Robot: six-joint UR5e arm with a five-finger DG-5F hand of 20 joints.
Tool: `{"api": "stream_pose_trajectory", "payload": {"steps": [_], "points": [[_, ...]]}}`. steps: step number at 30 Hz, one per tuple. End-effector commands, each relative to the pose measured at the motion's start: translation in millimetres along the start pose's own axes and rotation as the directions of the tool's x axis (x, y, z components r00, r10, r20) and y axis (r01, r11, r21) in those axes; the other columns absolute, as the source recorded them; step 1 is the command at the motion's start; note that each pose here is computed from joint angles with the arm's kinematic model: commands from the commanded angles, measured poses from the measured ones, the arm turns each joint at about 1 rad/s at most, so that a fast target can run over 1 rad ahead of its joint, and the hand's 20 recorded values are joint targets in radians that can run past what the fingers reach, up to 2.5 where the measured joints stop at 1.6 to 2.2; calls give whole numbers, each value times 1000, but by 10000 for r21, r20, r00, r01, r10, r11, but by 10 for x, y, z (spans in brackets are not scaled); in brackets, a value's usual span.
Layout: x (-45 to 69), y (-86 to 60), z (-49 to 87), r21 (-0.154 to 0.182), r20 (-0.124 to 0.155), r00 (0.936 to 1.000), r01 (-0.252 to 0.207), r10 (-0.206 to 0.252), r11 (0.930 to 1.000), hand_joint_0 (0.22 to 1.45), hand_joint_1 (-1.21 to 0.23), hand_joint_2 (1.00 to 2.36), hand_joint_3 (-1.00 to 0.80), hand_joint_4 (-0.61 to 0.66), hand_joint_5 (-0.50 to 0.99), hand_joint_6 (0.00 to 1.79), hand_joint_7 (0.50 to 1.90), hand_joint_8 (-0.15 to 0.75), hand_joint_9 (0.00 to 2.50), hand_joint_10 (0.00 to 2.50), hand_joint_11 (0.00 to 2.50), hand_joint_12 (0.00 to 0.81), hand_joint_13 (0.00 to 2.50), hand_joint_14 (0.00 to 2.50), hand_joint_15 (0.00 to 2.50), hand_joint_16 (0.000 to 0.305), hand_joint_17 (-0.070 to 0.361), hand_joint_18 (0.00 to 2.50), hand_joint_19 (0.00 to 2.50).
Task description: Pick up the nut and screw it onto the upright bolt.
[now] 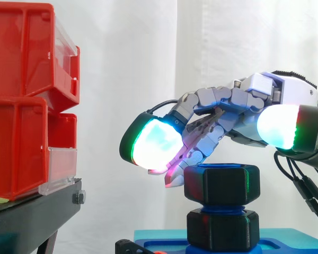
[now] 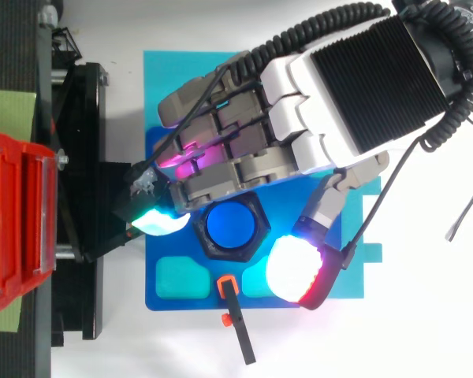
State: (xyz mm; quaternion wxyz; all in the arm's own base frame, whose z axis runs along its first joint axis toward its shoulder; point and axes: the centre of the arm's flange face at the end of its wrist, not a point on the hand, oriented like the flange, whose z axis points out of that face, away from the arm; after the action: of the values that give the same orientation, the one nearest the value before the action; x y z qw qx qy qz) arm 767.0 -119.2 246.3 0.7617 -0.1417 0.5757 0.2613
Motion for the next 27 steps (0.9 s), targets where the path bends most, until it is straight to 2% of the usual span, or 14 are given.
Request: {"api": "stream_pose_trajectory", "payload": {"steps": [1, 2, 6, 9, 11, 19, 27], "points": [[-1, -6, -6, 14, -10, 10000, 11, -11, 10000, 476, -221, 1000, -500, 144, -139, 501, 574, 198, 850, 0, 0, 195, 735, 0, 0, 26, 59, 563, 152], [5, -5, -11, 18, -22, 10000, 2, -2, 10000, 474, -217, 1000, -500, 144, -139, 501, 571, 196, 816, 0, 0, 193, 707, 0, 0, 26, 59, 536, 139], [9, -3, -15, 29, -59, 10000, 38, -38, 10000, 465, -185, 1000, -500, 122, -157, 501, 565, 178, 583, 0, 0, 247, 390, 0, 0, 28, 62, 96, 0], [50, -2, -56, 68, -143, 9999, 75, -74, 9999, 463, -167, 1000, -500, 124, -161, 501, 579, 178, 503, 0, 0, 255, 298, 0, 0, 28, 62, 4, 0], [61, 2, -64, 57, -159, 9999, 66, -65, 10000, 463, -158, 1000, -500, 126, -157, 501, 599, 178, 459, 0, 0, 259, 279, 0, 0, 28, 64, 0, 0], [59, 3, -62, 35, -139, 9999, 83, -82, 10000, 461, -152, 1000, -500, 142, -112, 503, 819, 179, 286, 0, 0, 268, 234, 0, 0, 29, 66, 0, 0], [75, -1, -94, 32, -292, 9996, -4, 5, 10000, 464, -149, 1000, -500, 186, -87, 504, 970, 191, 311, 0, 0, 270, 263, 0, 0, 30, 67, 0, 0]]}}
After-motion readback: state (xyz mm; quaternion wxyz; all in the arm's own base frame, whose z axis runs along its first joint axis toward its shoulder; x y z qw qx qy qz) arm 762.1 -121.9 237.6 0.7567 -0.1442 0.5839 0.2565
